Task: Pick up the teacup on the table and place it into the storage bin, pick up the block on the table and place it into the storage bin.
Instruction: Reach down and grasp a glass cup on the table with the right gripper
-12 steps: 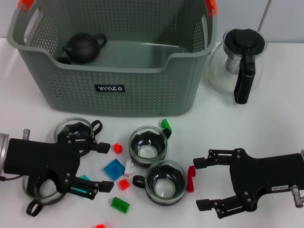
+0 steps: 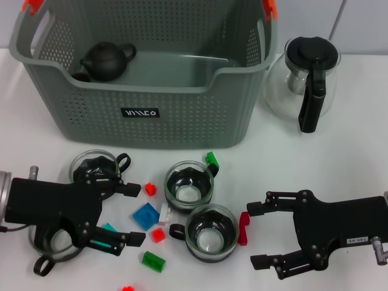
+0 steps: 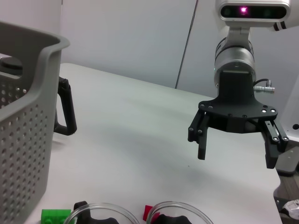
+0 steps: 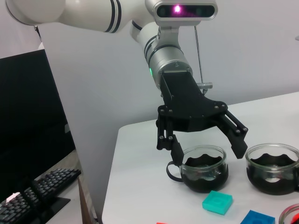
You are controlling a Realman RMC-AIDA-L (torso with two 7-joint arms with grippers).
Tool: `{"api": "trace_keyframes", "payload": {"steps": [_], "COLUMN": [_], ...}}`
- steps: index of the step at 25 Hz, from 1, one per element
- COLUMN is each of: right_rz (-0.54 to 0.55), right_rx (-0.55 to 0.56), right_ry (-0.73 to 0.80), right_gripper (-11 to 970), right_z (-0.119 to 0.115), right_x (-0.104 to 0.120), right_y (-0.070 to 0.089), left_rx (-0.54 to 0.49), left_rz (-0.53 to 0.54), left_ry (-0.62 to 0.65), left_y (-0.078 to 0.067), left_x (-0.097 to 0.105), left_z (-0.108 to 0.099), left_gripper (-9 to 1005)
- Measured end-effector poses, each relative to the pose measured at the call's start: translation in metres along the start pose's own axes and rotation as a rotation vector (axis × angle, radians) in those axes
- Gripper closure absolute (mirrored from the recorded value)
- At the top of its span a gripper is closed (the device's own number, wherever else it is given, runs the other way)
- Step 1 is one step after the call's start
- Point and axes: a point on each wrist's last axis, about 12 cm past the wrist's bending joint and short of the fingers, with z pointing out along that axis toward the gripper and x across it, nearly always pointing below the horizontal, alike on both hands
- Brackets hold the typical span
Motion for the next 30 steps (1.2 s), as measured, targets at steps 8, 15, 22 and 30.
{"api": "trace_keyframes", "payload": {"steps": [8,15,22,30], "right_rz": [0.103,0.302,0.271,0.295], "right_rx": [0.008,-0.013,-0.123,-0.211], "right_ry": [0.010,0.183,0.240,0.308], "right_gripper": [43,44,46,53], "right_z": [-0.003,0.001,0.004,0.011], "right_x": [-0.008,-0.038,-0.064,-0.092], "right_y": [-0.006,-0.024,-0.022,-0.028], "left_rx": [-0.014,-0.079,-0.089,-0.095], "left_rz": [-0.091,-0.213,-0.223,-0.218], "left_ry": [-0.056,-0.110,-0.104,-0.103], "left_y": [-0.004,-0.002,-0.002,0.000], "left_x": [-0.008,-0.014,-0.012,-0.012], "left_z": [-0.021,-0.049,-0.053,-0.052], "left_gripper": [63,63,63,63]}}
